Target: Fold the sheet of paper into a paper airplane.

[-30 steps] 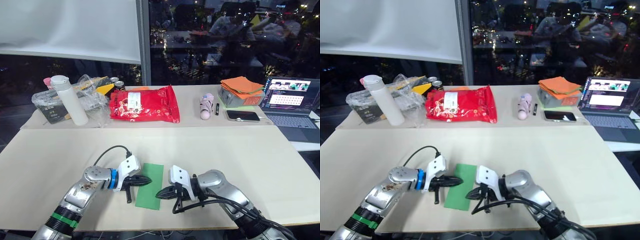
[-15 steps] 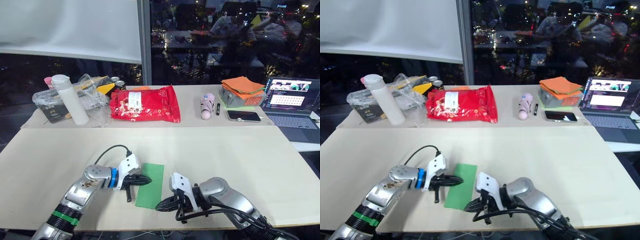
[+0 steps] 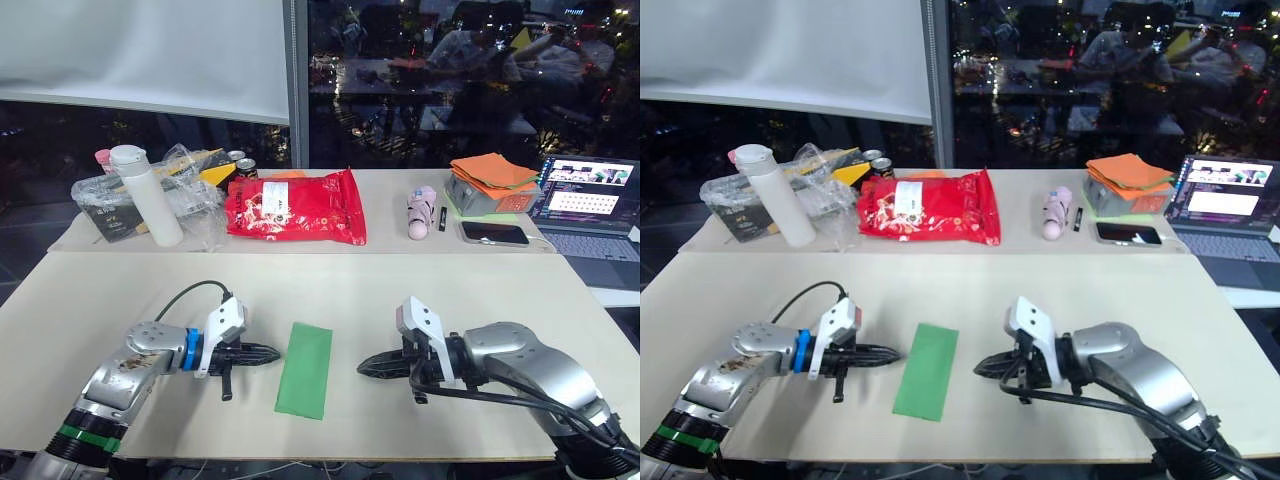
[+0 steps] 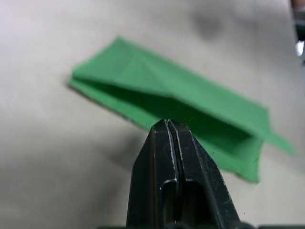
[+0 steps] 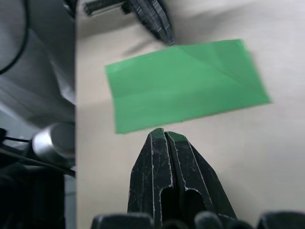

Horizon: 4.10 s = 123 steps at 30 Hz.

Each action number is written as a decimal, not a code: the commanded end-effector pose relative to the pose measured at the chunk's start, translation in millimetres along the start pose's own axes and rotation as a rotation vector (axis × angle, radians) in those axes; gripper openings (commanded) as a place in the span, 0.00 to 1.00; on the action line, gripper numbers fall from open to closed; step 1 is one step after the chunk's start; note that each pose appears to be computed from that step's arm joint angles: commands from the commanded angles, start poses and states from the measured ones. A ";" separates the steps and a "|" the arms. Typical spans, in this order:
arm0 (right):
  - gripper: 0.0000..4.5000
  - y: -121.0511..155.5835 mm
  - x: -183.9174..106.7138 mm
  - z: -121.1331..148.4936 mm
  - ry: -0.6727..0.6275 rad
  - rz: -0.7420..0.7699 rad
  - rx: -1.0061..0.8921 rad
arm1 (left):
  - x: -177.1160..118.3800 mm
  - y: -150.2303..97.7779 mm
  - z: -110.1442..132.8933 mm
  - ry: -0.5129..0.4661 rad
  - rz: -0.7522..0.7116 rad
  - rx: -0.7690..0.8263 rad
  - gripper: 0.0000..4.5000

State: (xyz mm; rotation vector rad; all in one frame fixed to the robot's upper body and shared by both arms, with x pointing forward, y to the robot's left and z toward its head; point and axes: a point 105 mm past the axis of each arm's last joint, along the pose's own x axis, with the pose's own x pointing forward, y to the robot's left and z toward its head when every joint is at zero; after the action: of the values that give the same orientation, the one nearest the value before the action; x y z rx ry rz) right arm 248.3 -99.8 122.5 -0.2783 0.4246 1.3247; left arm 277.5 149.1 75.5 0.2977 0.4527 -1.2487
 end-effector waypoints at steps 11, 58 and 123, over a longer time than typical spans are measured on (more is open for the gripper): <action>0.00 -11.9 -41.8 0.3 0.012 -0.198 -0.024 | 74.6 -18.0 59.5 -0.153 -0.245 0.096 0.00; 0.58 -37.7 0.9 -33.8 -0.004 -0.585 0.467 | 86.8 -11.3 27.4 0.035 -0.054 0.048 0.00; 0.01 -13.9 46.2 -26.0 0.135 -0.355 -0.122 | 83.2 13.4 74.4 -0.198 0.086 -0.057 0.00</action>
State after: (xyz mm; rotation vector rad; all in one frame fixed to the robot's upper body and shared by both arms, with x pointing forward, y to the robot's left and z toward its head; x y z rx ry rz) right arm 268.4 -76.0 75.6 -0.5286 0.3928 0.9801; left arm 321.5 55.6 89.9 0.1154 0.3475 -1.1467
